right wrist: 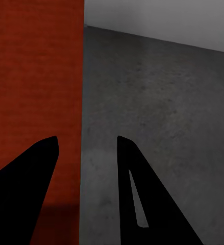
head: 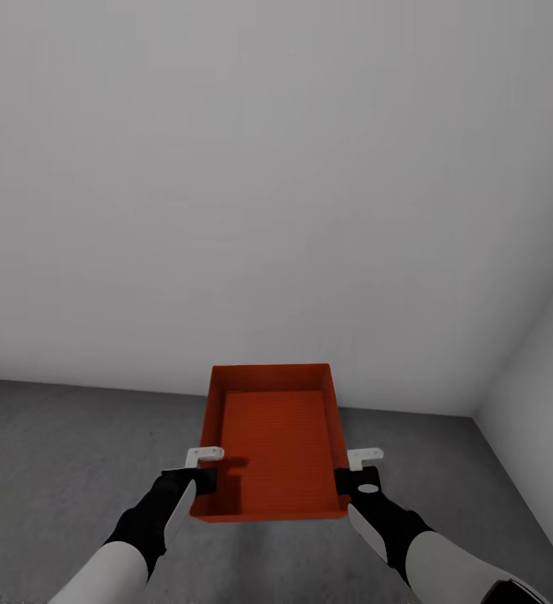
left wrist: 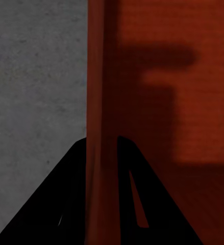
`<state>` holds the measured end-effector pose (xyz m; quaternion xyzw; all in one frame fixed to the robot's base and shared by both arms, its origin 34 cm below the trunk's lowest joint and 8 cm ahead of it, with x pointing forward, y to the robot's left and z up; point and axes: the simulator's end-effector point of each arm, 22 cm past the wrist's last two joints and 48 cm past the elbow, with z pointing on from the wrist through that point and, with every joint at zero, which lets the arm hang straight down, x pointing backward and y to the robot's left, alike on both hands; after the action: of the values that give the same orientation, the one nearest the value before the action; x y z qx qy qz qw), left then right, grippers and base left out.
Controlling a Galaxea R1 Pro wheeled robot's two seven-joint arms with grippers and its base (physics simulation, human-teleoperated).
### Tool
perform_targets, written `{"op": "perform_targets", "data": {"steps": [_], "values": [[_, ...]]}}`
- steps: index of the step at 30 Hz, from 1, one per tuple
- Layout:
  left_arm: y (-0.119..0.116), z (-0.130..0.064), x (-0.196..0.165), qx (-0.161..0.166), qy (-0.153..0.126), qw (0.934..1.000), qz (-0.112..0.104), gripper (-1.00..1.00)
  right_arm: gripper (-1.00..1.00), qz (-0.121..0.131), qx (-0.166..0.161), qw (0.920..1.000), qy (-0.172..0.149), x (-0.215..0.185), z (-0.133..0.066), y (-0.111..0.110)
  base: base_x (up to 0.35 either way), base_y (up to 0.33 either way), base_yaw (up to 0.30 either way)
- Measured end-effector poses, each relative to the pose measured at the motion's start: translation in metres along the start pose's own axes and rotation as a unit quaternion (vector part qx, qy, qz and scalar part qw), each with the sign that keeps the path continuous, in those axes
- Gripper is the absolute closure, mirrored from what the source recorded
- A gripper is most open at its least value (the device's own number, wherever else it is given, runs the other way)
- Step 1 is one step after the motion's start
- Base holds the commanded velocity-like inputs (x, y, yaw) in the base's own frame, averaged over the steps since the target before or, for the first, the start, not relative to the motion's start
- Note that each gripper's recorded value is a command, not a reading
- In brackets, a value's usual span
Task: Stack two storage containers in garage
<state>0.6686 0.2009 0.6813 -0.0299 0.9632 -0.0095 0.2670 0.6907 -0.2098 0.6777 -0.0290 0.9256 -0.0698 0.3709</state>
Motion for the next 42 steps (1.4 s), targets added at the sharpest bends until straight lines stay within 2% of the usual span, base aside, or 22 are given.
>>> {"op": "perform_targets", "data": {"steps": [42], "values": [[0.002,0.023,0.032,-0.002,0.034,0.9994,0.000,1.00,1.00,-0.004,-0.003,0.9994,0.034,0.037,0.016,0.006,0.000,0.000,0.000]]}}
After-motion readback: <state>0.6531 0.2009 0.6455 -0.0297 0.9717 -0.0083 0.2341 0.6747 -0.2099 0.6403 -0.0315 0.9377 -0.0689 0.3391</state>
